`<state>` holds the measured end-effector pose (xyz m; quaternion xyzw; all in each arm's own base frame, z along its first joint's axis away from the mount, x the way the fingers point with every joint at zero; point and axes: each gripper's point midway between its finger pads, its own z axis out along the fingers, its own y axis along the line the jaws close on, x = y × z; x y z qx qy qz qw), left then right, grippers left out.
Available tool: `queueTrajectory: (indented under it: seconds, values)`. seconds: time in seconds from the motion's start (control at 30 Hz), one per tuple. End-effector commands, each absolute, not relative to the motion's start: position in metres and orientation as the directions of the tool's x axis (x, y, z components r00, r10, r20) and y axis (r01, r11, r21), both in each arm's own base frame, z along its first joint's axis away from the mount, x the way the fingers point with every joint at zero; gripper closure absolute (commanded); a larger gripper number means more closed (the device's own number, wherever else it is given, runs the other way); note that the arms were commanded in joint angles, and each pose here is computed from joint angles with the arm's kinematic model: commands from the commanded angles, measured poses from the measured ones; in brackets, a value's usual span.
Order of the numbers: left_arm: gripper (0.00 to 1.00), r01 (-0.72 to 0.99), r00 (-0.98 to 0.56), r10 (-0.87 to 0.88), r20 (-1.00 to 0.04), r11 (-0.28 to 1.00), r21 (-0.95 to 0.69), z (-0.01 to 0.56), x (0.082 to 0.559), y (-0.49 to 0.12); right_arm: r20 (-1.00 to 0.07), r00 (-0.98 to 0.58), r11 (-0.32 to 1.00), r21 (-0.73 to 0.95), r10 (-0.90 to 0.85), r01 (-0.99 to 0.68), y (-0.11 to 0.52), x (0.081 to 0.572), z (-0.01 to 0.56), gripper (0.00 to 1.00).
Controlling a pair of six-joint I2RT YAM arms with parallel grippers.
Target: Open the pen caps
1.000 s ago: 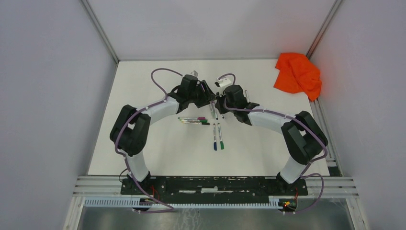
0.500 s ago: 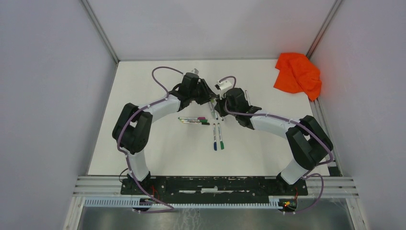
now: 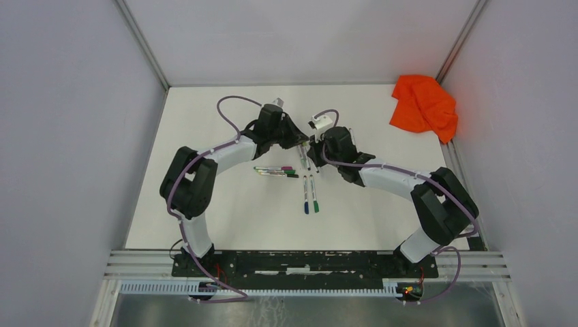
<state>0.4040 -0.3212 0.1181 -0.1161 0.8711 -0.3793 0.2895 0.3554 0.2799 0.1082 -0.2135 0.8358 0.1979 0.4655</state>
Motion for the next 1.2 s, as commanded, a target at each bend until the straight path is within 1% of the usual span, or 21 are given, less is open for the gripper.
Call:
queueTrajectory:
  seconds: [0.0,0.03,0.1,0.13,0.5,0.57,0.63,0.7,0.8,0.9,1.03,1.17]
  values:
    - [0.98,0.156,-0.795,-0.380,-0.473,0.624,-0.766,0.142,0.405,-0.336,-0.906,-0.395,0.795,0.125,-0.153,-0.593,0.289,0.353,0.138,0.85]
    - [0.98,0.177,-0.796,-0.369,-0.479,0.615,-0.768,0.145,0.403,-0.338,-0.906,-0.394,0.793,0.124,-0.155,-0.597,0.289,0.353,0.138,0.81]
    - [0.98,0.215,-0.796,-0.351,-0.493,0.596,-0.773,0.151,0.401,-0.342,-0.906,-0.394,0.786,0.126,-0.158,-0.605,0.291,0.352,0.137,0.76]
    - [0.98,0.230,-0.795,-0.347,-0.498,0.588,-0.776,0.153,0.401,-0.343,-0.905,-0.396,0.785,0.128,-0.158,-0.606,0.291,0.351,0.136,0.75]
    - [0.98,0.331,-0.776,-0.318,-0.545,0.530,-0.781,0.177,0.396,-0.350,-0.895,-0.412,0.784,0.129,-0.172,-0.607,0.287,0.347,0.123,0.73]
    - [0.98,0.340,-0.773,-0.318,-0.549,0.523,-0.782,0.179,0.396,-0.351,-0.892,-0.419,0.783,0.134,-0.171,-0.607,0.286,0.347,0.120,0.76]
    - [0.98,0.349,-0.769,-0.320,-0.554,0.515,-0.783,0.182,0.397,-0.350,-0.889,-0.426,0.783,0.143,-0.167,-0.606,0.285,0.346,0.117,0.85]
    - [0.98,0.353,-0.766,-0.324,-0.555,0.510,-0.784,0.184,0.397,-0.349,-0.886,-0.433,0.781,0.152,-0.164,-0.605,0.284,0.346,0.114,0.99]
    - [0.98,0.341,-0.757,-0.345,-0.555,0.516,-0.786,0.185,0.402,-0.345,-0.881,-0.441,0.782,0.151,-0.171,-0.604,0.281,0.346,0.111,1.00]
    - [0.98,0.287,-0.750,-0.387,-0.536,0.539,-0.792,0.181,0.414,-0.337,-0.875,-0.443,0.803,0.117,-0.195,-0.584,0.273,0.349,0.107,1.00]
    - [0.98,0.194,-0.743,-0.435,-0.508,0.587,-0.786,0.176,0.431,-0.329,-0.851,-0.456,0.859,0.011,-0.260,-0.511,0.251,0.357,0.098,1.00]
    - [0.98,0.103,-0.705,-0.498,-0.504,0.632,-0.768,0.181,0.451,-0.321,-0.836,-0.463,0.897,-0.073,-0.294,-0.437,0.230,0.360,0.094,1.00]
